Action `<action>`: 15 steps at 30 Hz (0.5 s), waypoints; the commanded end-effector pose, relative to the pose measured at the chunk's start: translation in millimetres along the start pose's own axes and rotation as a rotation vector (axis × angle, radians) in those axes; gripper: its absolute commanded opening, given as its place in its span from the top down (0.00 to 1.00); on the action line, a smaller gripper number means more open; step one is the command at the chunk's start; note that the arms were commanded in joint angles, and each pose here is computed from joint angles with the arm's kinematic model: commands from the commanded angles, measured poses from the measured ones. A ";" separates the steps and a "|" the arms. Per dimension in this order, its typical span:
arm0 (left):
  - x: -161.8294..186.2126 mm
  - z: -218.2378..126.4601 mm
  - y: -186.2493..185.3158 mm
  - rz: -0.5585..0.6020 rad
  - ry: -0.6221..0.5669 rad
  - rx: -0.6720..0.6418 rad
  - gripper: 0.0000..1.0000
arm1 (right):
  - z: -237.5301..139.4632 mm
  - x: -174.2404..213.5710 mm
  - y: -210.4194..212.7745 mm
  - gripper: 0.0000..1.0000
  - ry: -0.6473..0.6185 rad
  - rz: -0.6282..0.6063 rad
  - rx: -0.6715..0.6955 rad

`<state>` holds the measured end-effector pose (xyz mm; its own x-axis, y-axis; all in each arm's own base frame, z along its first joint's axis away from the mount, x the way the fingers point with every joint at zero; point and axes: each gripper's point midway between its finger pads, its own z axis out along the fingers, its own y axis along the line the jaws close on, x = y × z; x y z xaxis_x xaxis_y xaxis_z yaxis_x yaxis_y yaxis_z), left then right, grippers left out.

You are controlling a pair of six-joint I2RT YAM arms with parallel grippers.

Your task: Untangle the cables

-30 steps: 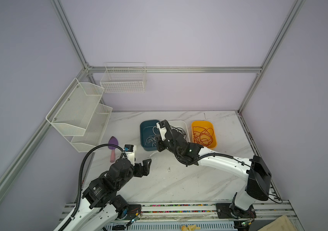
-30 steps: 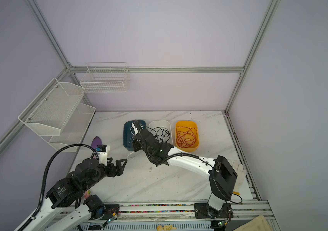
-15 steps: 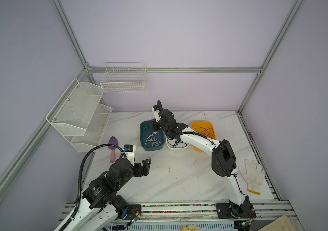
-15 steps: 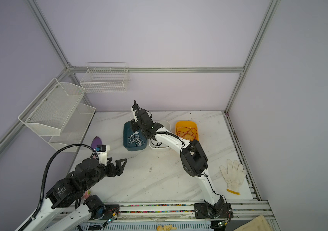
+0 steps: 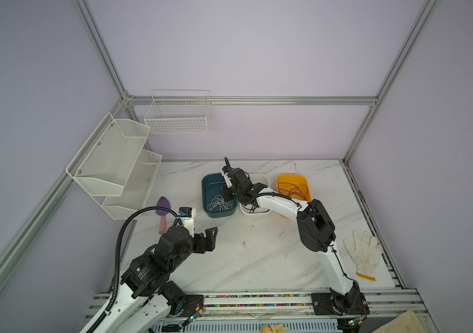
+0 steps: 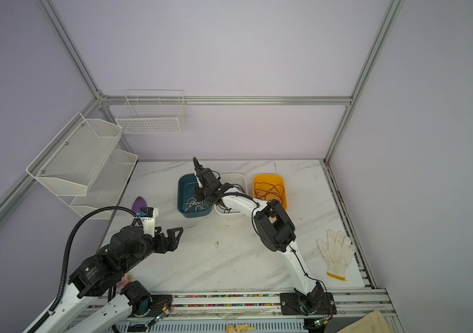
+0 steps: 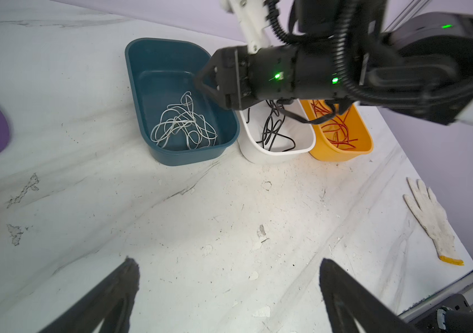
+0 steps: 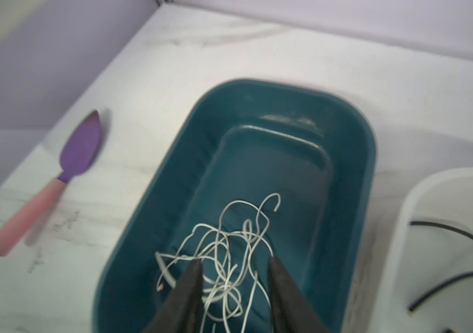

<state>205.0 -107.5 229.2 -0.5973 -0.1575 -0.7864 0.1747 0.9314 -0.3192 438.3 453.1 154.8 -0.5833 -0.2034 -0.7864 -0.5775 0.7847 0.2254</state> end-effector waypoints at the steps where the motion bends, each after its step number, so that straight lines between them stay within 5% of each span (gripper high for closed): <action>1: -7.5 6.3 -0.5 0.004 -0.025 0.007 0.02 | -58.6 -59.8 9.7 0.51 -0.164 -0.041 0.005; 9: -27.5 23.0 23.3 0.010 -0.099 -0.154 0.00 | -150.5 -58.8 -31.2 0.26 -0.268 -0.062 0.164; 12: -42.7 25.2 34.6 0.028 -0.189 -0.227 0.00 | -198.2 -51.1 -61.4 0.03 -0.353 -0.051 0.293; 15: -52.9 30.1 49.4 0.035 -0.267 -0.310 0.00 | -244.4 -34.5 -104.1 0.02 -0.430 0.004 0.465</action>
<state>252.0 -82.9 232.7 -0.4801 -0.1704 -0.8605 0.0167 0.9790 -0.2032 376.9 291.0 279.3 -0.3436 -0.0813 -0.9356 -0.4009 0.9136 0.0679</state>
